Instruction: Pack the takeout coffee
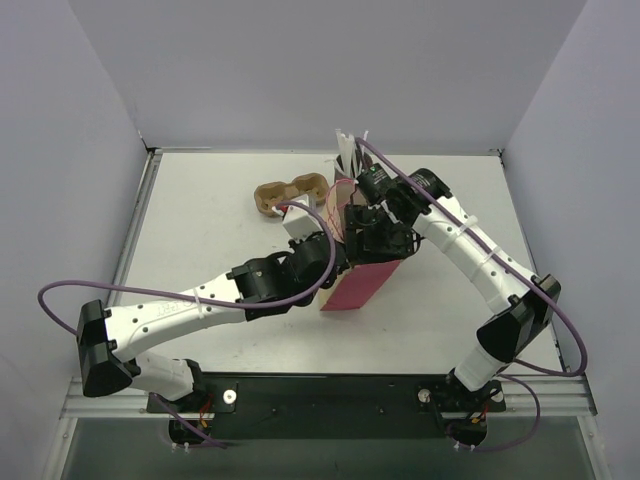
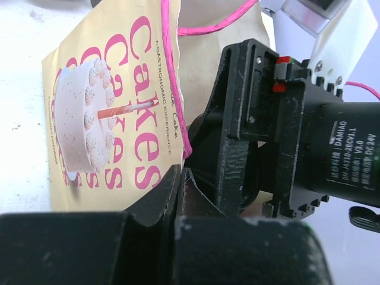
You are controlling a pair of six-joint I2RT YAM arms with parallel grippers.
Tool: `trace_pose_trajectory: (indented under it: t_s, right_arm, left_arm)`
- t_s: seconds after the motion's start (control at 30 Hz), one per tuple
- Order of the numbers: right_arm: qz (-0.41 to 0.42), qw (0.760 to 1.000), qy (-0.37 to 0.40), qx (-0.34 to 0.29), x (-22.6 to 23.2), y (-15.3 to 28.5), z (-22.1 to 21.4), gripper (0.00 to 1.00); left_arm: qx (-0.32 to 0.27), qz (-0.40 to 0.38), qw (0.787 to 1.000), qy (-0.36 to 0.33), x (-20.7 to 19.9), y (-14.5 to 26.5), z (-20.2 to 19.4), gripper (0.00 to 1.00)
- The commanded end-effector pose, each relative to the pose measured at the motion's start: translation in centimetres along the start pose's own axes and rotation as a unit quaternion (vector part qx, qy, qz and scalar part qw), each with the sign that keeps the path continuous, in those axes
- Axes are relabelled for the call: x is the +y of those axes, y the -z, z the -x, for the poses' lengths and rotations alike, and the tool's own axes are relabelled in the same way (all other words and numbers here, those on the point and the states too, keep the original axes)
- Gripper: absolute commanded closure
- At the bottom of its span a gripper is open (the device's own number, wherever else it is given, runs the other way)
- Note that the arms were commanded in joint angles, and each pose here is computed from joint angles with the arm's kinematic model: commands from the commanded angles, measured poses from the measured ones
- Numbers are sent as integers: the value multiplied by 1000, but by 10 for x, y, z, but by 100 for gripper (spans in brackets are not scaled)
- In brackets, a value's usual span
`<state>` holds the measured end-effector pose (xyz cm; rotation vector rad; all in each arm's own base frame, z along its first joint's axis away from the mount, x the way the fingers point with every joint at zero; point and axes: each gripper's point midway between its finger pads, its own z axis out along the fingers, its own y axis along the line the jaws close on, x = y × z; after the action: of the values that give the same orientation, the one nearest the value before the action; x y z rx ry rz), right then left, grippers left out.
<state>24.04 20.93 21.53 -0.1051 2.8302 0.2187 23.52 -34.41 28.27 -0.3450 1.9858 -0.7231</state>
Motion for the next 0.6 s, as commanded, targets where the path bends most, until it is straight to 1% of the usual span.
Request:
trace_pose_trajectory:
  t_s: [0.0, 0.17, 0.57]
  right_arm:
    - [9, 1000, -8, 25, 9, -21, -7, 45]
    - [18, 999, -12, 34, 14, -37, -8, 46]
    - [5, 998, -8, 61, 21, -65, -14, 47]
  left_arm:
    - [-23, -38, 997, 70, -21, 12, 20, 100]
    - [-20, -30, 997, 64, -14, 11, 16, 100]
    - [-15, -18, 998, 62, -2, 11, 14, 100]
